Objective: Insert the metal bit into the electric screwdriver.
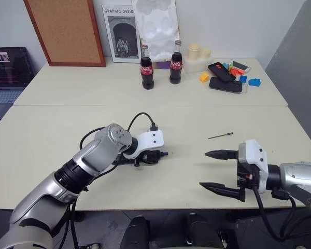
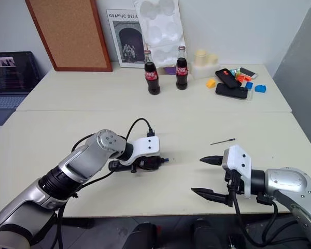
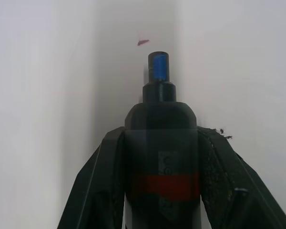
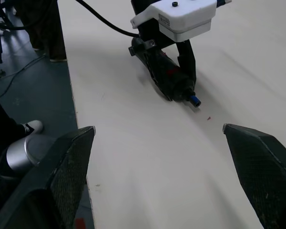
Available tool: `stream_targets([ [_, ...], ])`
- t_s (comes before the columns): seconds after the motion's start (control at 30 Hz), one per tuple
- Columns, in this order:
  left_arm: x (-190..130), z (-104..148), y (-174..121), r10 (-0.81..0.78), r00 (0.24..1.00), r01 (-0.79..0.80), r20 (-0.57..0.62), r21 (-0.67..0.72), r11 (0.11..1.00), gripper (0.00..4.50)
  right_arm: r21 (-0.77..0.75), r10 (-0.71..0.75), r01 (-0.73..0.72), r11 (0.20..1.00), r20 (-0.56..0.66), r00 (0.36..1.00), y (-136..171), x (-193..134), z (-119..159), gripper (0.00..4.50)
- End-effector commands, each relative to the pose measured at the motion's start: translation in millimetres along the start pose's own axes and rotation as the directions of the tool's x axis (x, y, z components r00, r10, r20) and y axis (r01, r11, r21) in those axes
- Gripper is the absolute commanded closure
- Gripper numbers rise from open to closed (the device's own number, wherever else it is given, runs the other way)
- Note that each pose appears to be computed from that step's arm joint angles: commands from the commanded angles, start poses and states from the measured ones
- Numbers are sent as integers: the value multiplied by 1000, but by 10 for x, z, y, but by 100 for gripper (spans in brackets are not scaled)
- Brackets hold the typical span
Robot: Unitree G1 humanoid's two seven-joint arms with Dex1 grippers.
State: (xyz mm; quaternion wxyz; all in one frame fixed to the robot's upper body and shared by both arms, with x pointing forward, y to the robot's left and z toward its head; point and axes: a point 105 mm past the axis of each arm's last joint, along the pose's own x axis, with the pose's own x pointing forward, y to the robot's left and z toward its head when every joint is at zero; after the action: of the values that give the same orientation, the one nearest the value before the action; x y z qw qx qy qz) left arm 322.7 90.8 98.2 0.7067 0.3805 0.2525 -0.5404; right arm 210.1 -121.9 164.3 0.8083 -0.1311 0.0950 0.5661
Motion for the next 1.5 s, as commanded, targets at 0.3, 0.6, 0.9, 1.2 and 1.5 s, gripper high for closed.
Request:
stream_targets([
  [0.3,-286,1334,644,265,754,-238,601,-127,963,283,-68,-117,126,990,122,986,-294,-219,463,0],
  [0.6,-257,1557,681,465,485,-346,741,-326,880,283,-78,-209,230,970,209,955,-488,-208,709,0],
  [0.9,-80,1286,521,569,443,-368,693,-438,820,283,-44,-204,223,974,264,943,-531,-199,875,0],
  [1.2,-155,735,365,674,481,-396,561,-546,738,283,-66,-166,185,980,224,960,-498,-183,837,0],
  [1.5,-300,282,282,719,528,-409,453,-606,682,283,-76,-79,94,993,182,980,-405,-166,785,0],
])
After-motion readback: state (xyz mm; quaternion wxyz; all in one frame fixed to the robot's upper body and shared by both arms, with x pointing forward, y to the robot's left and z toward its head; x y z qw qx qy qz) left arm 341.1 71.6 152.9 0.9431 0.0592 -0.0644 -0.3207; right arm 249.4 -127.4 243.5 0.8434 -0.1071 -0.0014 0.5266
